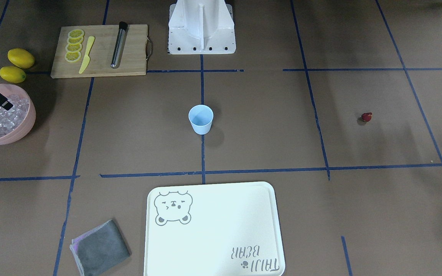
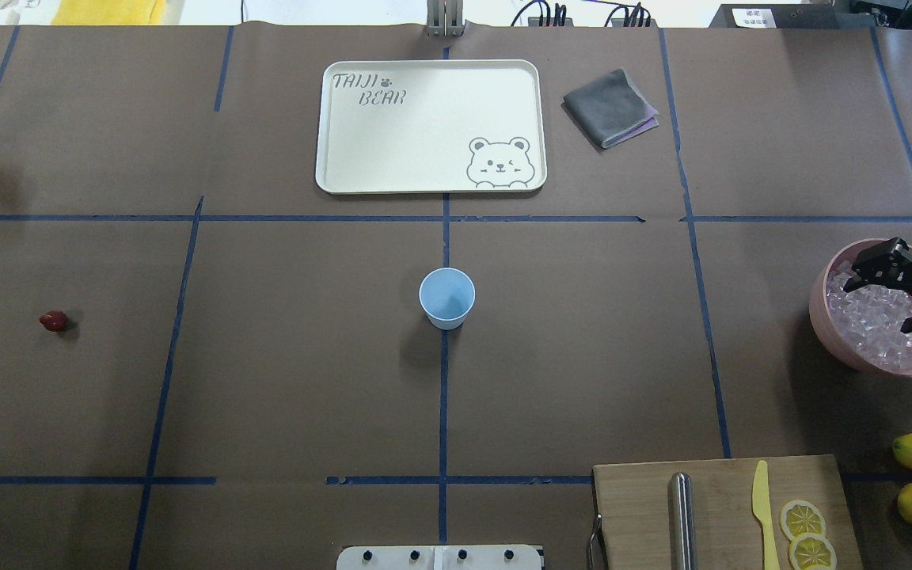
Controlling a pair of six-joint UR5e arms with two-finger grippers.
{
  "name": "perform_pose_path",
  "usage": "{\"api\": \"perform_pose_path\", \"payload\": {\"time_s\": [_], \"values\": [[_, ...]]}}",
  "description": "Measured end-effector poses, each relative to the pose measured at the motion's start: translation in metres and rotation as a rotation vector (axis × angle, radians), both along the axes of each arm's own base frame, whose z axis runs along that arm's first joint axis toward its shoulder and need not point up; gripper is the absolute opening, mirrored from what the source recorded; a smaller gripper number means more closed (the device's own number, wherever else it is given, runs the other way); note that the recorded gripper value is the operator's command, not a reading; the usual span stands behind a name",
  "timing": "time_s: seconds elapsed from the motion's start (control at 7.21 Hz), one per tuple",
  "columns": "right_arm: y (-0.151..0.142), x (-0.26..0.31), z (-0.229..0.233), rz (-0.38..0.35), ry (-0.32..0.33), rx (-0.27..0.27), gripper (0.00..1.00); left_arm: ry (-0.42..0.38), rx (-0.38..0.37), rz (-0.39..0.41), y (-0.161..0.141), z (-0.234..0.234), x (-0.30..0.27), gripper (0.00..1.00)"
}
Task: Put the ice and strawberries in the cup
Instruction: 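Lower the right gripper into the bowl and grasp an ice cube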
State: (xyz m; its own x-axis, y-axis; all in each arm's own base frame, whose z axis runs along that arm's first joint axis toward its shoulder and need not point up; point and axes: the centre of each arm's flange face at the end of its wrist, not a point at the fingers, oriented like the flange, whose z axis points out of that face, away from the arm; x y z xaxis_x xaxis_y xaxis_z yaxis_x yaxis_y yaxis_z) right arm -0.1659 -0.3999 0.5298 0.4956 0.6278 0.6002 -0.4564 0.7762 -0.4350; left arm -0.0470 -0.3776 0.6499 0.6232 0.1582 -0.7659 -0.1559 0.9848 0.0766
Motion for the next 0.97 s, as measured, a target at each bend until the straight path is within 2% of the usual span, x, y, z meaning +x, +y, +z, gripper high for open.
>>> {"api": "perform_pose_path", "payload": {"time_s": [0.42, 0.83, 0.97], "values": [[0.001, -0.008, 0.012, -0.004, 0.016, -0.019, 0.87, 0.0, 0.0, 0.0, 0.0, 0.0, 0.0, 1.0], [0.002, -0.013, 0.018, -0.01, 0.03, -0.022, 0.81, 0.001, 0.002, -0.001, 0.0, -0.002, 0.0, 1.0], [0.002, -0.013, 0.02, -0.011, 0.033, -0.024, 0.76, 0.001, 0.003, -0.001, 0.0, -0.002, 0.0, 1.0]]}}
